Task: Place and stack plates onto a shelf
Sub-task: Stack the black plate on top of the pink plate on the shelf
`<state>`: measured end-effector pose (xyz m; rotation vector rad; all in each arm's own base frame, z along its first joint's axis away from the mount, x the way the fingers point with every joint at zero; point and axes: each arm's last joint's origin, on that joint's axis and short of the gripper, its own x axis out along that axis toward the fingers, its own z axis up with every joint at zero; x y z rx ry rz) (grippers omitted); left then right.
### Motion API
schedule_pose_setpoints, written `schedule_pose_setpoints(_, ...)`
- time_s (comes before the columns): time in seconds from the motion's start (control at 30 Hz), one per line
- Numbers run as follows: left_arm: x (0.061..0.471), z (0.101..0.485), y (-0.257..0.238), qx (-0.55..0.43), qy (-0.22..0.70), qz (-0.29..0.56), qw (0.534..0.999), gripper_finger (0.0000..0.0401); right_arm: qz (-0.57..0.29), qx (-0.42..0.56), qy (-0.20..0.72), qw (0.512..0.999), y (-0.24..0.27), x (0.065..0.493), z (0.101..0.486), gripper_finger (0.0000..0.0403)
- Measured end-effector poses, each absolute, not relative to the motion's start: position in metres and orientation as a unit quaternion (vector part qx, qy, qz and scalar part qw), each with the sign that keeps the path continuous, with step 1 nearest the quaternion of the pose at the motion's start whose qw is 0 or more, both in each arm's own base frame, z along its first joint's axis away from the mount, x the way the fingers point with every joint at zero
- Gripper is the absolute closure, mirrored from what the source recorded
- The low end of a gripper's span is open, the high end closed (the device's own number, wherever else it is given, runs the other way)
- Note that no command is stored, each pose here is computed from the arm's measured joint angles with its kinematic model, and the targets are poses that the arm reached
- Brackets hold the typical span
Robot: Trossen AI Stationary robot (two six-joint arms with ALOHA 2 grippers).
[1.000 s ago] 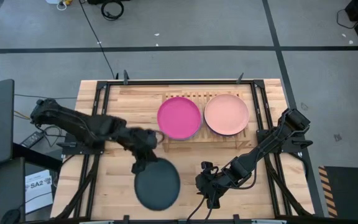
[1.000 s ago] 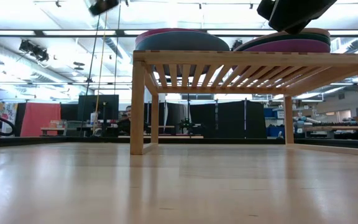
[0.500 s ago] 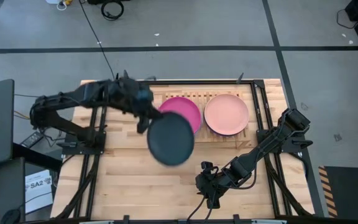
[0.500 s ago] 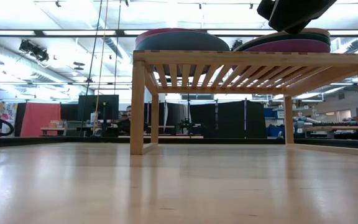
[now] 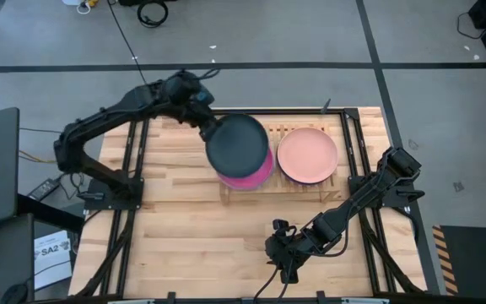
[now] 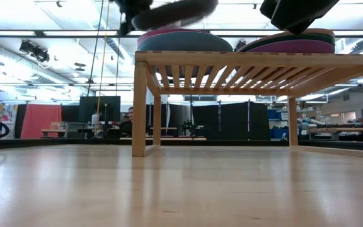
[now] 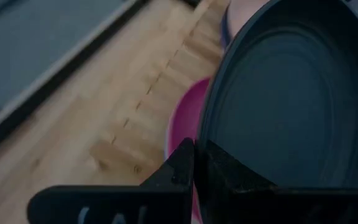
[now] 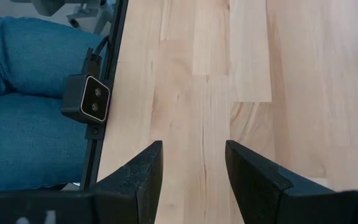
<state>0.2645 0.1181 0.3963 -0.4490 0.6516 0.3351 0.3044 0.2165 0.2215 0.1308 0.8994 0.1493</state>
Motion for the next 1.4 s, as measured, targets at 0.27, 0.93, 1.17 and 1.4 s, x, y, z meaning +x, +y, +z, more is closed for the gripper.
schedule_pose_setpoints(0.27, 0.293, 0.35, 0.144, -0.273, 0.394, 0.134, 0.867, 0.0381, 0.073, 0.065, 0.431, 0.897, 0.217, 0.305, 0.222, 0.0224)
schedule_pose_setpoints(0.93, 0.311, 0.325, 0.15, -0.306, 0.423, 0.105, 0.846, 0.038, 0.074, 0.066, 0.429, 0.898, 0.217, 0.305, 0.222, 0.0224)
schedule_pose_setpoints(1.17, 0.312, 0.325, 0.15, -0.309, 0.422, 0.106, 0.845, 0.0356, 0.074, 0.066, 0.429, 0.898, 0.217, 0.305, 0.222, 0.0224)
schedule_pose_setpoints(1.4, 0.312, 0.326, 0.15, -0.293, 0.42, 0.099, 0.853, 0.033, 0.074, 0.066, 0.429, 0.898, 0.217, 0.305, 0.222, 0.0224)
